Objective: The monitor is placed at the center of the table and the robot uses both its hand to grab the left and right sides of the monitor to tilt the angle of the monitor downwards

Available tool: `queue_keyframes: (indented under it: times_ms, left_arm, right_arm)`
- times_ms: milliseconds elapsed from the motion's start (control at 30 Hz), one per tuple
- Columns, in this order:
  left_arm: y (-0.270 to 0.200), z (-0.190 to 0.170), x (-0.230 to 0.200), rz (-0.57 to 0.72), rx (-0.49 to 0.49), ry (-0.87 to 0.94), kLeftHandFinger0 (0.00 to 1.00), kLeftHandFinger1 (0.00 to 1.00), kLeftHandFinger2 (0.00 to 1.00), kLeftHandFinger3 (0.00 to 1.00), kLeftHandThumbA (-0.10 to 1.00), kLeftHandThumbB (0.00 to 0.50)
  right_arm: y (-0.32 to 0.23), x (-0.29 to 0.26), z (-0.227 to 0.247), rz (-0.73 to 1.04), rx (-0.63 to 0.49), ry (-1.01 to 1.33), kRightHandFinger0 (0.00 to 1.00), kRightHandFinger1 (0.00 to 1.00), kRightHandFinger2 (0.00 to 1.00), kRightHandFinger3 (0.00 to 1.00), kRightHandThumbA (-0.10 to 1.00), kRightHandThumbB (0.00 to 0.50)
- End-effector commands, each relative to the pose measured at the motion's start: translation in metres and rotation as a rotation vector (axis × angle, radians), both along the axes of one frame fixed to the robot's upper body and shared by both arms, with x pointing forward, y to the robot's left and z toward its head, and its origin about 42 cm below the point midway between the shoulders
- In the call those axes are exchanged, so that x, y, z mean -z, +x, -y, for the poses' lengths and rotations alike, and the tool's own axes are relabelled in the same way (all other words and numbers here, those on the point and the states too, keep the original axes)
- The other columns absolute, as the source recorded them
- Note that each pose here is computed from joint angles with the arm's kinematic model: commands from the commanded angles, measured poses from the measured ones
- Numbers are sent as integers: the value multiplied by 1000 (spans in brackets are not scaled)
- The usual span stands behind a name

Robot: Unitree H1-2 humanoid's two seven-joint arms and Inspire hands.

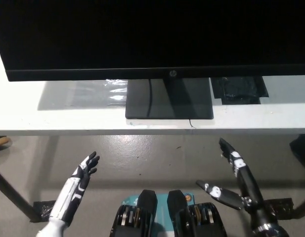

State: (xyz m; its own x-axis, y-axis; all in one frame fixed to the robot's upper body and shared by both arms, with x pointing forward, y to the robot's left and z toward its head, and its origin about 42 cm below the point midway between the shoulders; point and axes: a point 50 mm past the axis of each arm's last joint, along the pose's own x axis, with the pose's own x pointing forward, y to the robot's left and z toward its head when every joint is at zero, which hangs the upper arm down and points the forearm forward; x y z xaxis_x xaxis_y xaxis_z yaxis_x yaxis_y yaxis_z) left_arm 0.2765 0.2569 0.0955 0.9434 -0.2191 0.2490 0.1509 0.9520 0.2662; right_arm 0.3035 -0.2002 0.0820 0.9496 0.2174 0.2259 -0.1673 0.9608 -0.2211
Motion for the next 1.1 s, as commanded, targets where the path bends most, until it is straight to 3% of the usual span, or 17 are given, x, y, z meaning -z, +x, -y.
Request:
queue_keyframes:
  times_ms: [0, 133, 267, 367, 433, 533, 600, 700, 800, 933, 1000, 1067]
  left_arm:
    - [-15, -5, -47, 203, 66, -33, 1000, 1000, 1000, 1000, 967, 331]
    - [-31, -14, -88, 345, 69, -52, 1000, 1000, 1000, 1000, 912, 339]
    - [-40, -27, -114, 441, 41, -43, 1000, 1000, 1000, 1000, 935, 327]
    - [-48, -42, -145, 573, -53, -42, 1000, 1000, 1000, 1000, 973, 298]
    - [-52, -52, -159, 612, -89, -49, 1000, 1000, 1000, 1000, 994, 325]
    - [-45, -75, -172, 663, -125, -34, 1000, 1000, 1000, 1000, 1000, 292]
    - [-41, -84, -173, 664, -160, -47, 1000, 1000, 1000, 1000, 1000, 321]
    - [-33, -105, -181, 701, -220, -31, 1000, 1000, 1000, 1000, 1000, 278]
    - [-27, -121, -187, 710, -240, -37, 1000, 1000, 1000, 1000, 1000, 327]
    - [-25, -129, -191, 718, -252, -47, 1000, 1000, 1000, 1000, 1000, 333]
    - [-18, -149, -203, 744, -285, -21, 1000, 1000, 1000, 1000, 1000, 251]
    - [-15, -156, -204, 745, -311, -4, 1000, 1000, 1000, 1000, 1000, 255]
  right_arm:
    - [-19, -30, 11, 189, -1, -36, 1000, 1000, 1000, 1000, 989, 362]
    - [-36, -52, 23, 271, 32, -26, 1000, 1000, 1000, 1000, 1000, 389]
    - [-40, -72, 31, 351, 69, -21, 1000, 1000, 1000, 1000, 1000, 388]
    - [-43, -98, 39, 459, 126, -3, 1000, 1000, 1000, 1000, 1000, 348]
    - [-39, -111, 46, 525, 167, -27, 1000, 1000, 1000, 1000, 1000, 332]
    - [-28, -127, 67, 582, 229, -36, 1000, 1000, 1000, 1000, 1000, 290]
    - [-23, -131, 77, 589, 252, -48, 1000, 1000, 1000, 1000, 1000, 314]
    - [-11, -142, 97, 609, 274, -71, 1000, 1000, 1000, 1000, 1000, 323]
    - [-3, -149, 113, 620, 309, -97, 1000, 1000, 1000, 1000, 1000, 336]
    - [3, -153, 122, 622, 324, -108, 1000, 1000, 1000, 1000, 1000, 327]
    - [14, -162, 144, 623, 367, -97, 1000, 1000, 1000, 1000, 1000, 392]
    - [16, -165, 150, 615, 385, -99, 1000, 1000, 1000, 1000, 1000, 396]
